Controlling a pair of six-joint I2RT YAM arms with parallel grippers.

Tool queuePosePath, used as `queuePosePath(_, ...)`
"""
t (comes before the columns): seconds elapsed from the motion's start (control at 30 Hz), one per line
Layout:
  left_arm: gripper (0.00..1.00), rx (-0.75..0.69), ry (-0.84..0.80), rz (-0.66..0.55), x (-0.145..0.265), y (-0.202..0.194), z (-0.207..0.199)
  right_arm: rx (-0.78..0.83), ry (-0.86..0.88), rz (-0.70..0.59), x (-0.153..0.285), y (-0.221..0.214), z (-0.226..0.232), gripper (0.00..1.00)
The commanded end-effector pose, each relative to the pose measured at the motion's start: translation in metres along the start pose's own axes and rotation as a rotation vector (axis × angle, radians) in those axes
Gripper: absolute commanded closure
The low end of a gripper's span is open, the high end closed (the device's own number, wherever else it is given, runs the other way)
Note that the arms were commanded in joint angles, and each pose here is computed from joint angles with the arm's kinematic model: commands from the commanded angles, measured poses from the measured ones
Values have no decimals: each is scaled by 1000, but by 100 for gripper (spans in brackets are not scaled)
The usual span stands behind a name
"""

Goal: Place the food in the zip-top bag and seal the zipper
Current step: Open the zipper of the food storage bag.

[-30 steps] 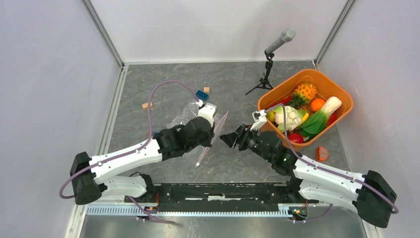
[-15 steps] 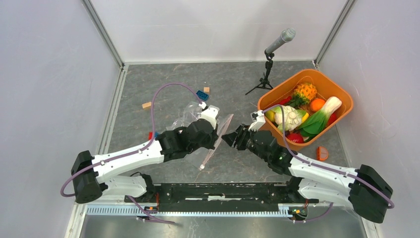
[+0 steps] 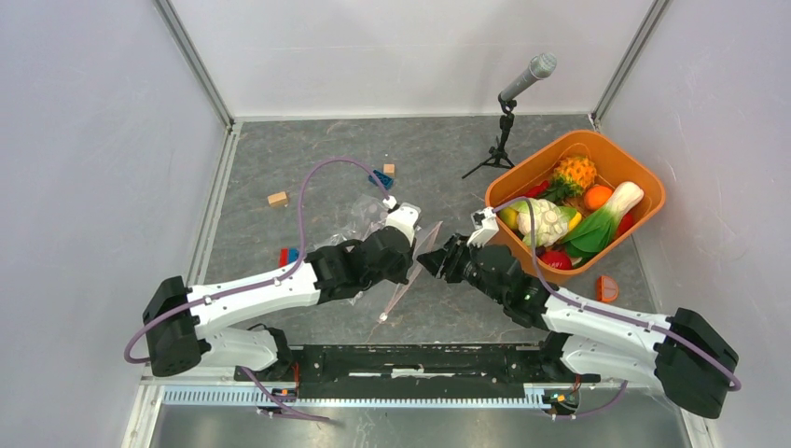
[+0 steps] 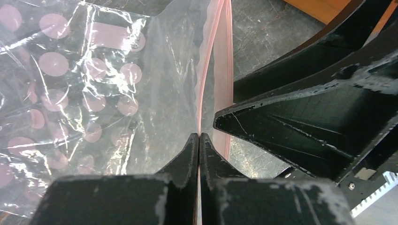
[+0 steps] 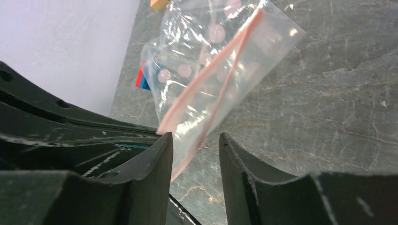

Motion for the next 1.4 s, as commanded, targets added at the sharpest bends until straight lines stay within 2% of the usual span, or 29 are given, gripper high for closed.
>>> queuePosePath(0.0, 98, 22, -14, -36, 1, 8, -9, -44, 46, -51, 0, 7, 8, 57)
queuePosePath(0.07, 98, 33, -23, -51, 3, 10, -10, -48, 42, -21, -4, 1, 6, 69)
queuePosePath(0.17, 98, 52, -37, -77, 6, 12, -9, -48, 19, 18, -7, -5, 4, 72)
queuePosePath(0.27, 98, 59, -35, -93, 10, 13, -6, -44, 2, 15, -7, -7, 1, 81)
queuePosePath(0.33, 98, 56, -33, -95, 12, 12, -4, -35, -8, 3, -6, -5, -1, 95)
queuePosePath(0.4, 97, 46, -35, -90, 12, 9, -1, -25, -10, -9, -5, -3, -1, 100)
queuePosePath(0.5, 81, 27, -62, -47, 11, 1, -1, -19, 31, -39, -1, 2, 3, 100)
queuePosePath(0.67, 61, 36, -95, 13, 5, -10, -4, -23, 52, -54, 3, 6, 6, 100)
queuePosePath(0.9, 47, 30, -101, 22, -1, -12, -10, -29, 62, -66, 6, 11, 10, 100)
queuePosePath(1.0, 46, 30, -72, 15, -4, -15, -8, -26, 59, -69, 7, 14, 11, 100)
queuePosePath(1.27, 55, 43, -1, -24, 3, -21, 10, -4, 17, -69, 8, 16, 7, 100)
queuePosePath(1.37, 54, 41, 10, -27, 1, -21, 11, -2, 34, -58, 9, 15, 9, 100)
Point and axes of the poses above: each gripper's point midway between its finger pads, its own x axis back along the fingers, its own z axis along the line the jaws close on, y = z × x, the point moved 8 cm from there along x, back along the fingers, and after that the axes turned 13 degrees about x, right-handed, at the moved point
